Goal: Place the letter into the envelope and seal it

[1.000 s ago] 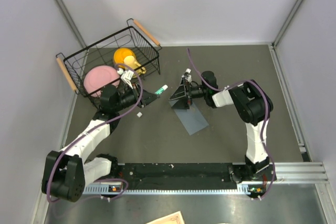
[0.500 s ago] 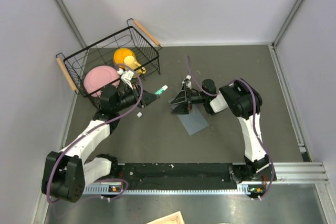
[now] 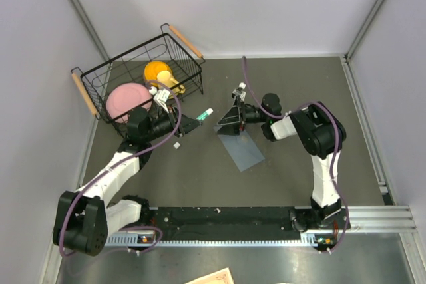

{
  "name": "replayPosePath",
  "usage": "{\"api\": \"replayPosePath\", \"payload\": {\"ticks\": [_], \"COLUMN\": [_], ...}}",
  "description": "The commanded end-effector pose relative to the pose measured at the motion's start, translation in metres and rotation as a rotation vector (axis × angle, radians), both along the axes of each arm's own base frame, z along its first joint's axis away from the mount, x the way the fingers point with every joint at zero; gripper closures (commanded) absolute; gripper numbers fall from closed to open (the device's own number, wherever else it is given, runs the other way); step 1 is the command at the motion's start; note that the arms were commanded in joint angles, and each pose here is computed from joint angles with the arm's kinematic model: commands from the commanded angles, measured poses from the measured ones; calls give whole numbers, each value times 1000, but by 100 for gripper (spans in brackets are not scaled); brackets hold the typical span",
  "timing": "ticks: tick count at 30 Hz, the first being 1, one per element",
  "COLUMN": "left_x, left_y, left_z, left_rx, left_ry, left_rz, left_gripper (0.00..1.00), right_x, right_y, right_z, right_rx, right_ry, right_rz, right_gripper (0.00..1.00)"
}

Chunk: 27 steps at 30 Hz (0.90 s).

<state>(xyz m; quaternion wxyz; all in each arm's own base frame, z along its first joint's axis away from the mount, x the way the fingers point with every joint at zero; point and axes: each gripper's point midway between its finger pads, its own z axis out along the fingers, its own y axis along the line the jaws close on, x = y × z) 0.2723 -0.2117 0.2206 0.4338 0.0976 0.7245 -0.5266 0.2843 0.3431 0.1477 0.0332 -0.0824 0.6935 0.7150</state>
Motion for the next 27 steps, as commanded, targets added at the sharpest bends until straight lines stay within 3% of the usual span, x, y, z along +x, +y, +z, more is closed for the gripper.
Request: {"api": "replayPosePath", "payload": {"ticks": [1,19,27], "left_x": [4,4,2], "left_y": [-2,-2,-1], "left_z": [23,19,19], "left_rx": [-28,-18,-8], "left_ry": [-82,-72,-70], "left_rz": [-17,-19,-17], "left_gripper": [100,100,100], "right_x": [5,12,11], "right_y": [-8,-19,-25], "right_z": [-17,-111,-123], "right_rx": [-23,-120,-82], "right_ry": [-24,110,210], "right_rz": [-29,-74,-74], "right_gripper": [9,11,13]}}
